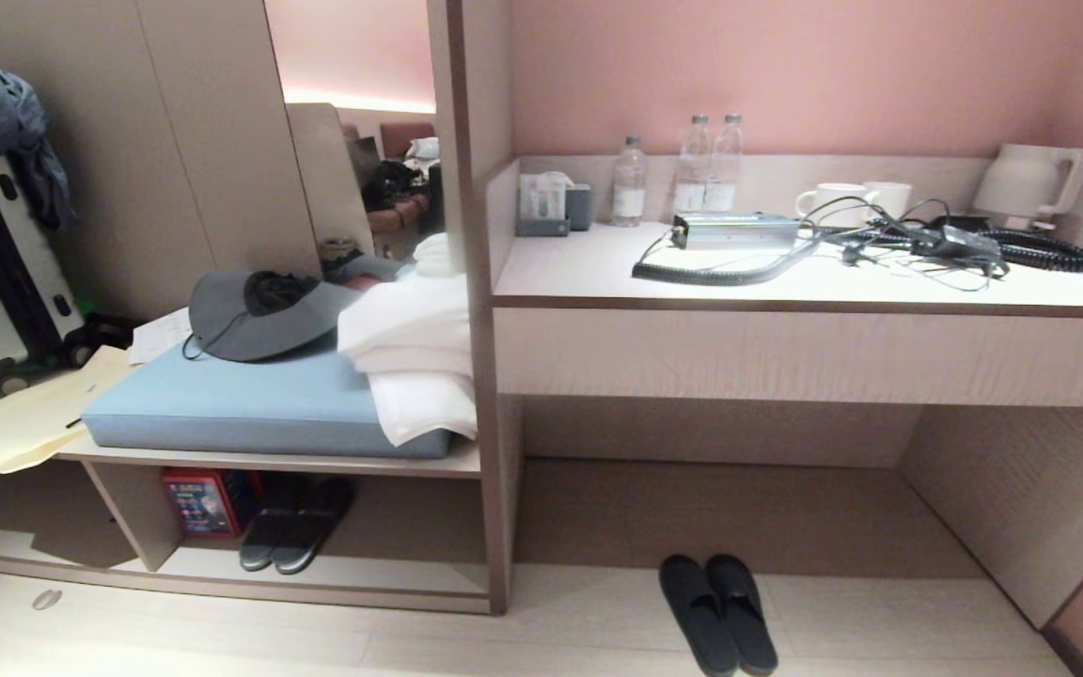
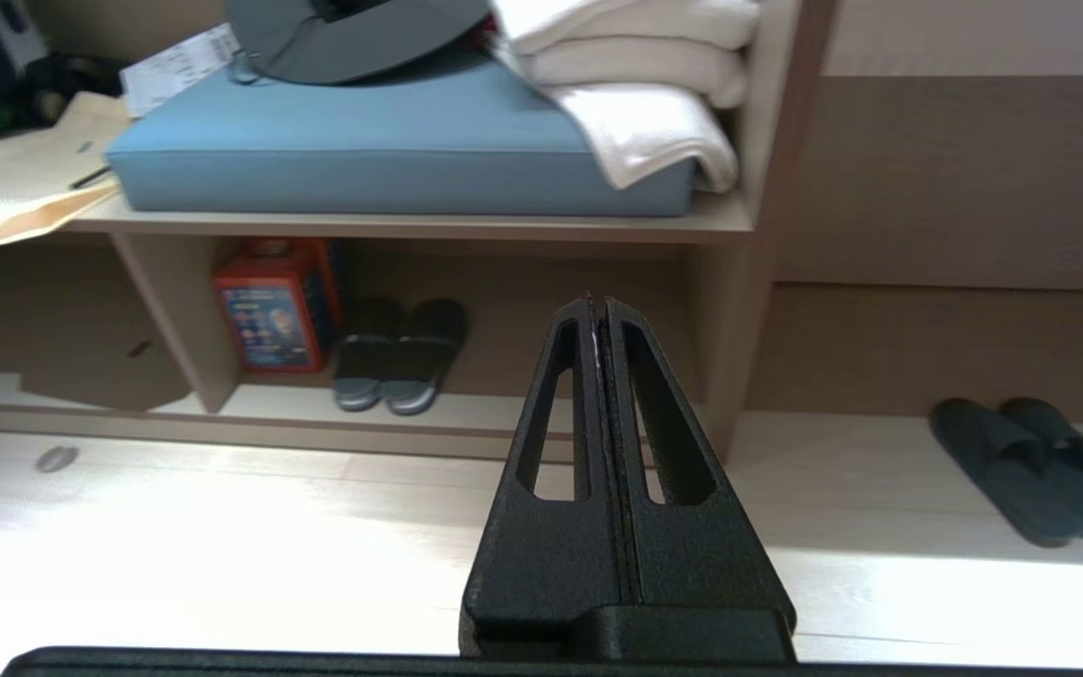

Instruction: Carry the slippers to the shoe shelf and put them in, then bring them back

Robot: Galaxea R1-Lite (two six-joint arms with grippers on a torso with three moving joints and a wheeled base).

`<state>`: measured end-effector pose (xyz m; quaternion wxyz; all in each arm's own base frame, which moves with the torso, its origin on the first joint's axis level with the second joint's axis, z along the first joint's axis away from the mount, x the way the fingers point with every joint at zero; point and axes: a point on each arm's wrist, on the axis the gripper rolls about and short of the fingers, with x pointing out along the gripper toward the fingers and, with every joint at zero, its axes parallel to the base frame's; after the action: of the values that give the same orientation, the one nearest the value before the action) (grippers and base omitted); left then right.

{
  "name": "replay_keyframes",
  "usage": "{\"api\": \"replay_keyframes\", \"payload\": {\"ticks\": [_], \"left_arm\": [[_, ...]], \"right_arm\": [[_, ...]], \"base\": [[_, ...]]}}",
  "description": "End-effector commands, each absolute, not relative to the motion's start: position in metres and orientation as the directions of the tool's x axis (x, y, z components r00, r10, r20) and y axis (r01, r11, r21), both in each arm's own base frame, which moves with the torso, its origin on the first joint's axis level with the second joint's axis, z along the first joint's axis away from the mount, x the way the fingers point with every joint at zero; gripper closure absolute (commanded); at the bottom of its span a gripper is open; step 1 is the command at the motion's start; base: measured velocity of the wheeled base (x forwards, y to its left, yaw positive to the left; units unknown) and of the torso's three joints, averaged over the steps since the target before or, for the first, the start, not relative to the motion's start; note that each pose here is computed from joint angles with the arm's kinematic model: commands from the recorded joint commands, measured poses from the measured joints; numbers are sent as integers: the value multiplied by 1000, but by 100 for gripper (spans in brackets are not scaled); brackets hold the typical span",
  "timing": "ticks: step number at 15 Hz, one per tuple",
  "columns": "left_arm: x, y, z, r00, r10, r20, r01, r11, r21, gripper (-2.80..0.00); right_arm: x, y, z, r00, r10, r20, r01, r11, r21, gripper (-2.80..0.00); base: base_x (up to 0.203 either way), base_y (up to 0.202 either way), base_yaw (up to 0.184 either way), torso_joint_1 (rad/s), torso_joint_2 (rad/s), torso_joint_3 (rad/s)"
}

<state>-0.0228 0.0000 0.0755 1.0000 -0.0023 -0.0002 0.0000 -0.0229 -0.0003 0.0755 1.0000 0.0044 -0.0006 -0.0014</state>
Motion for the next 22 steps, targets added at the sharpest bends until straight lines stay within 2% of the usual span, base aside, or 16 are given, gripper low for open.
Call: {"api": "replay_keyframes", "payload": {"ticks": [1,11,22], "left_arm": [[-23,0,75,1000,0,0,0,1000,-3,0],[-23,0,75,1000,0,-1,0,1000,-4,0],[-23,0,75,1000,-2,0,2,1000,-5,0]], "right_arm": [[-23,0,75,1000,-8,-2,8,1000,11,0],[-23,0,75,1000,-9,0,9,1000,17,0],[-23,0,75,1000,-9,0,9,1000,15,0]], "base": [[0,197,-4,2,2,2],[8,186,-2,3,1,3],[178,180,-2,4,4,3]]}}
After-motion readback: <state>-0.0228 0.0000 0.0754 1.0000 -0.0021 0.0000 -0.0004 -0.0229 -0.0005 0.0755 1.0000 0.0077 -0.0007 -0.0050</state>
